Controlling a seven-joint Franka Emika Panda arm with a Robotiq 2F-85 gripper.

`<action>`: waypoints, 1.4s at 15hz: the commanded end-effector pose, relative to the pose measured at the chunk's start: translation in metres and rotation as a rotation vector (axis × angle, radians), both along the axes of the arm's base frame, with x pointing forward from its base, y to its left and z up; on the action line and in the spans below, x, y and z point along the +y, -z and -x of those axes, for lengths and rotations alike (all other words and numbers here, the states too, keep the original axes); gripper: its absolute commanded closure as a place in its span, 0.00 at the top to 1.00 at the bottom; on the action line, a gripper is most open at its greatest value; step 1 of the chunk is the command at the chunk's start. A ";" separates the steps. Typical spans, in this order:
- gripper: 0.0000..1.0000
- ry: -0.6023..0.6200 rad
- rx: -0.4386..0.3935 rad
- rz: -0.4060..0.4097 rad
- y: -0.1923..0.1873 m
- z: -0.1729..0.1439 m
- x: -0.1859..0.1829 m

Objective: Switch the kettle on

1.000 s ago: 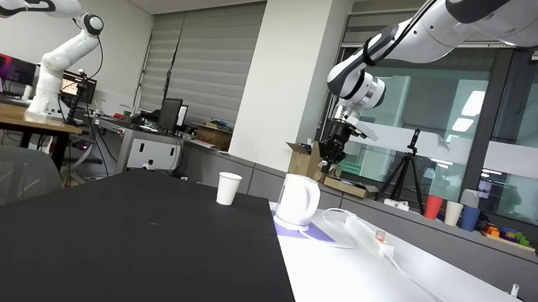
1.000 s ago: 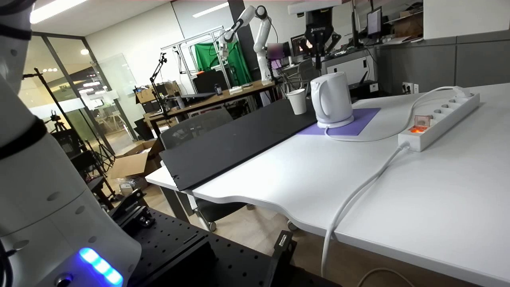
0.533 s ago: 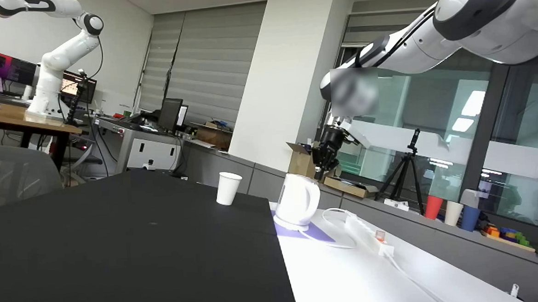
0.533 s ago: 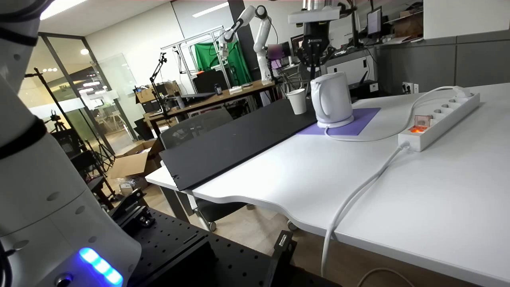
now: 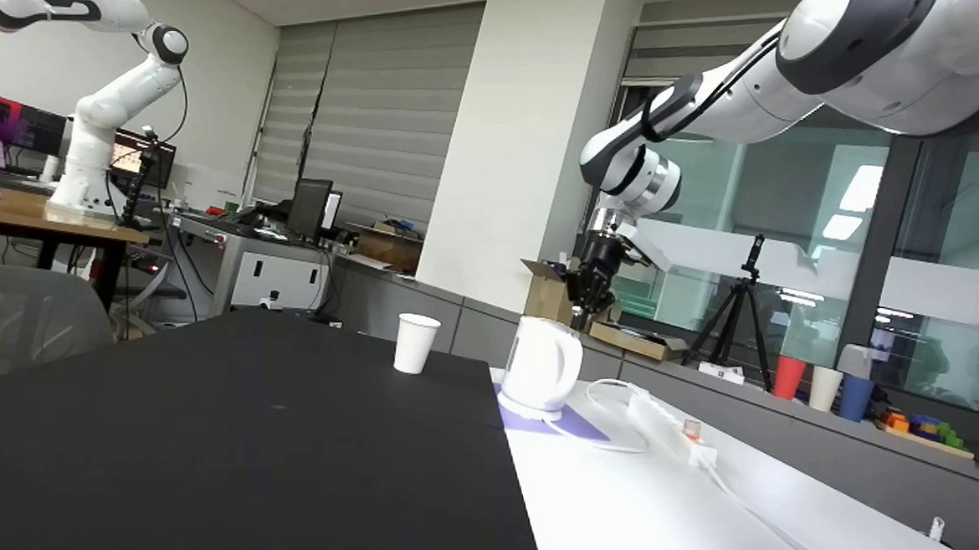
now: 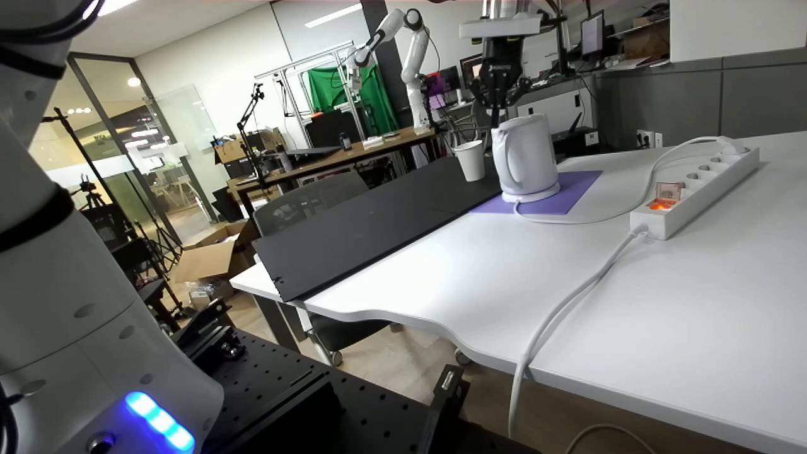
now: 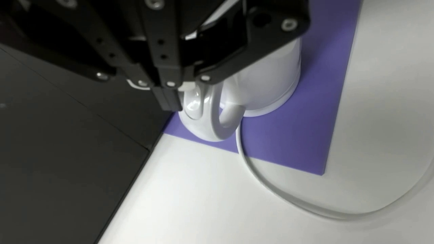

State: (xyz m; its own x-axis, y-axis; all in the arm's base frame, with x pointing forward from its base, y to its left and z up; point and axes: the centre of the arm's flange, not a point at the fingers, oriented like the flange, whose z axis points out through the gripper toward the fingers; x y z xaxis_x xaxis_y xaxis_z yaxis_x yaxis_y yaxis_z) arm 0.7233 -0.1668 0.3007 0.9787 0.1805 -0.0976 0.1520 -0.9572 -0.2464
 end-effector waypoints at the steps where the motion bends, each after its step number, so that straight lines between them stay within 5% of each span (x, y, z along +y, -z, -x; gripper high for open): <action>1: 0.00 0.022 0.017 -0.007 0.000 -0.021 -0.006; 6: 0.00 0.021 0.019 -0.010 0.008 -0.025 -0.006; 18: 0.00 -0.052 -0.402 0.119 -0.041 -0.032 0.032; 19: 0.26 -0.054 -0.429 0.154 -0.047 -0.034 0.033; 21: 0.31 -0.054 -0.424 0.130 -0.041 -0.057 0.026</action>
State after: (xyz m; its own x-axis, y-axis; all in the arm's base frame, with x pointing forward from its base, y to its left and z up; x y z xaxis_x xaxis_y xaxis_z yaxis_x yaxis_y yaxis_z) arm 0.7799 -0.1406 0.3415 0.9265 0.2453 0.2853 0.2641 -0.9641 -0.0285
